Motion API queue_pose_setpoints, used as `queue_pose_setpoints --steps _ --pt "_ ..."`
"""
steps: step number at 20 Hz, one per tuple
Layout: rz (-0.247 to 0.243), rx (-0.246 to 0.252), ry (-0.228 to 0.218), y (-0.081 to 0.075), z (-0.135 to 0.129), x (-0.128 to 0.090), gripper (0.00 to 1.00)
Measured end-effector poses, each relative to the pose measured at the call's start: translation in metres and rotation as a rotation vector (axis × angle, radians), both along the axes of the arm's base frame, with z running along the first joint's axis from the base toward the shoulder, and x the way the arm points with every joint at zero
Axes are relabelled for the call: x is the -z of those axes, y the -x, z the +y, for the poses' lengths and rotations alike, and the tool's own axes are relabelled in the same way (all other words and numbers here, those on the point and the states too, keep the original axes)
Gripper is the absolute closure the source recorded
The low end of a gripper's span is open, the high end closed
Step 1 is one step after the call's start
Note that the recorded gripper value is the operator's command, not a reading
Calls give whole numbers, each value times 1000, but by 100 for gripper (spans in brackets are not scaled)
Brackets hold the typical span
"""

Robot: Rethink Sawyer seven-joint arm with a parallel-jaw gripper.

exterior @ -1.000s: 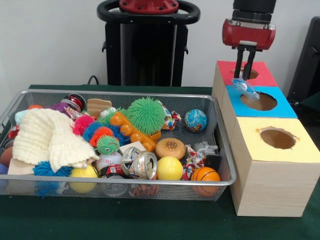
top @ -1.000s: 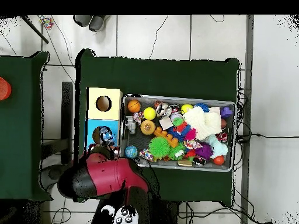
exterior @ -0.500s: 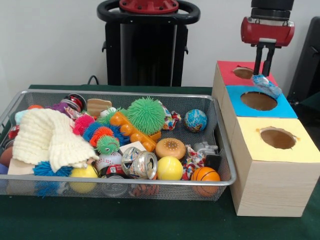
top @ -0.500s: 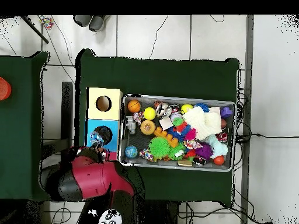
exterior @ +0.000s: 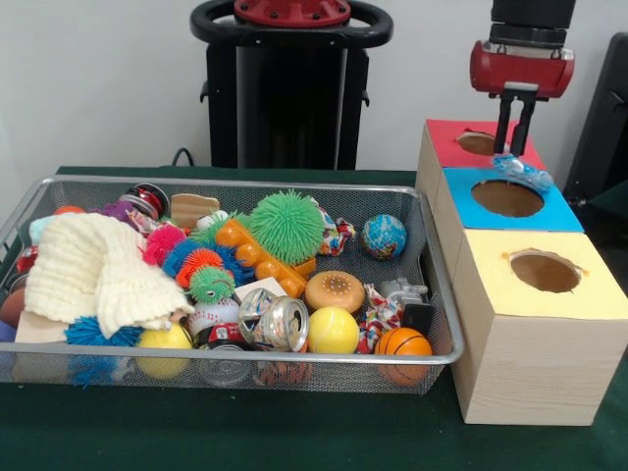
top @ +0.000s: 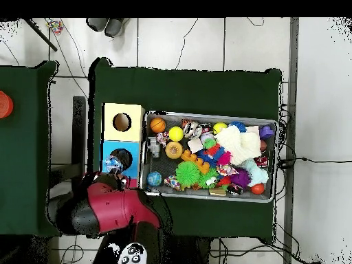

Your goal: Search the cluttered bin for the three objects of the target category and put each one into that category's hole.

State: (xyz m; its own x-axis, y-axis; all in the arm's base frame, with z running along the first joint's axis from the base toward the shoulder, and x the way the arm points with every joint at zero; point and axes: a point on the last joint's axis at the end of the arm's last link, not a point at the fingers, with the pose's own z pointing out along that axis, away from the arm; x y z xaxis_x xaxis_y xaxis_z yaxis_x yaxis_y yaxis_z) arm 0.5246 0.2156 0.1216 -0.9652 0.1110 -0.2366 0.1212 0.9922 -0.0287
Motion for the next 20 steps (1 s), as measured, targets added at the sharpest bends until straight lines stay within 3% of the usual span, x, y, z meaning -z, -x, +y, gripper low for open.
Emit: queue_pose_setpoints --steps 4,12,13,20 --pt "6 53 -6 -10 -27 2 100" --pt "8 104 -6 -17 -55 2 100" --pt "10 105 -6 -17 -55 3 0" --pt "23 92 6 -10 -50 9 0"
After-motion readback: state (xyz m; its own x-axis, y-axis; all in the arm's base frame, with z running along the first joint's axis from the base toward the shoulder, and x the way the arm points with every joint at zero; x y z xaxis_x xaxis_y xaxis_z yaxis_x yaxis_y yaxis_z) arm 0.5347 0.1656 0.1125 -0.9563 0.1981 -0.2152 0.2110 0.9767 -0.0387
